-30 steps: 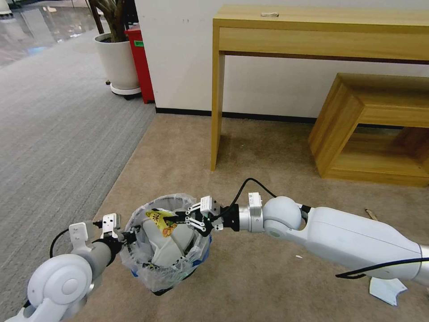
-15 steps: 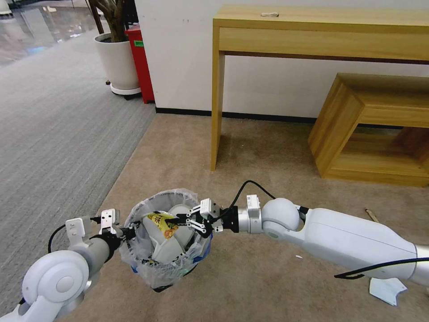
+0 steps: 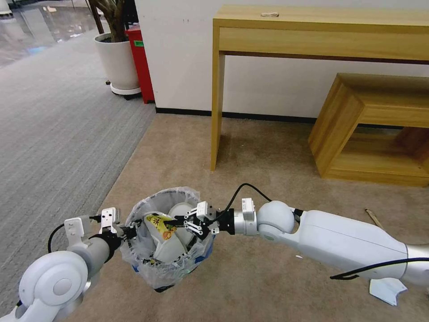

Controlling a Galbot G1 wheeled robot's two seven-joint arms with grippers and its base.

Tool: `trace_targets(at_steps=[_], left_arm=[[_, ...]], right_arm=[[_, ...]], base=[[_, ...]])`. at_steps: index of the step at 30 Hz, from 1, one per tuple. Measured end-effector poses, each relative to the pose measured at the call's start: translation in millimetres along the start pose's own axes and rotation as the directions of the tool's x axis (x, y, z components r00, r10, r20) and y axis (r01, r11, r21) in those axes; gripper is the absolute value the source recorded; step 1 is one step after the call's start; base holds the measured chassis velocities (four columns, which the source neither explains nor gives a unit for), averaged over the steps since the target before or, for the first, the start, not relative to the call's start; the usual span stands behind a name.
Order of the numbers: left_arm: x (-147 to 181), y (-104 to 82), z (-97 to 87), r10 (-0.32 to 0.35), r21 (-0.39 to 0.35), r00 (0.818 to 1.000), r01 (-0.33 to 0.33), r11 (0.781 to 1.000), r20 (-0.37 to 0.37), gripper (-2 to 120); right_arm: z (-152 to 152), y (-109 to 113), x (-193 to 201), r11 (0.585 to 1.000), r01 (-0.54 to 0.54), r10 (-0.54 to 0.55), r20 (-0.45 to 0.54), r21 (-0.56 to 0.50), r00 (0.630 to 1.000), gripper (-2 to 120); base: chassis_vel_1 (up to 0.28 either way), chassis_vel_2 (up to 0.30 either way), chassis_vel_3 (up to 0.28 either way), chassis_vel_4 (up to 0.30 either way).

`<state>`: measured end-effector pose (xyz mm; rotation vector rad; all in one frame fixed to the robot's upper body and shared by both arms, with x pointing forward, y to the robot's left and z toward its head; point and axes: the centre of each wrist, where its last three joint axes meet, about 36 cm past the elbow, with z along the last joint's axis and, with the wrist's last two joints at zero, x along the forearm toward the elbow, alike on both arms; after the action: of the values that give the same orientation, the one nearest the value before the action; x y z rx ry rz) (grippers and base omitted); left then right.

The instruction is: Pick up the trash bin and place the garbage on the floor into it.

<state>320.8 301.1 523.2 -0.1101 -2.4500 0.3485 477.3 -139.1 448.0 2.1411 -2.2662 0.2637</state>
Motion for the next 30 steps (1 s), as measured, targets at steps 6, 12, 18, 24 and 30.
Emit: trace_targets(at_steps=[6,12,18,24,30], left_arm=[[1,-1.0,-0.3,0.003,-0.002,1.000,-0.003,1.000,0.002,1],[2,-1.2,-0.7,0.004,-0.001,1.000,-0.004,1.000,0.003,1],[2,-1.2,-0.5,0.004,0.001,1.000,-0.004,1.000,0.002,1],[1,-0.7,0.1,0.003,0.004,1.000,-0.003,1.000,0.000,1],[-2,1.7,2.8,-0.007,0.009,1.000,0.007,1.000,-0.009,1]], right_arm=[[2,0,1,1.000,0.001,-0.001,-0.006,0.002,1.000,32],[4,-1,3,1.000,0.010,-0.010,-0.009,0.002,1.000,53],[5,0,4,1.000,0.004,-0.004,-0.010,0.002,1.000,75],[4,0,6,1.000,-0.012,0.012,-0.002,0.001,1.000,97],[0,-1,13,0.995,-0.101,0.102,0.042,-0.011,0.994,100]], base=[[0.000,0.000,0.000,0.000],[0.000,0.000,0.000,0.000],[0.000,0.000,0.000,0.000],[0.000,0.000,0.000,0.000],[0.000,0.000,0.000,0.000]])
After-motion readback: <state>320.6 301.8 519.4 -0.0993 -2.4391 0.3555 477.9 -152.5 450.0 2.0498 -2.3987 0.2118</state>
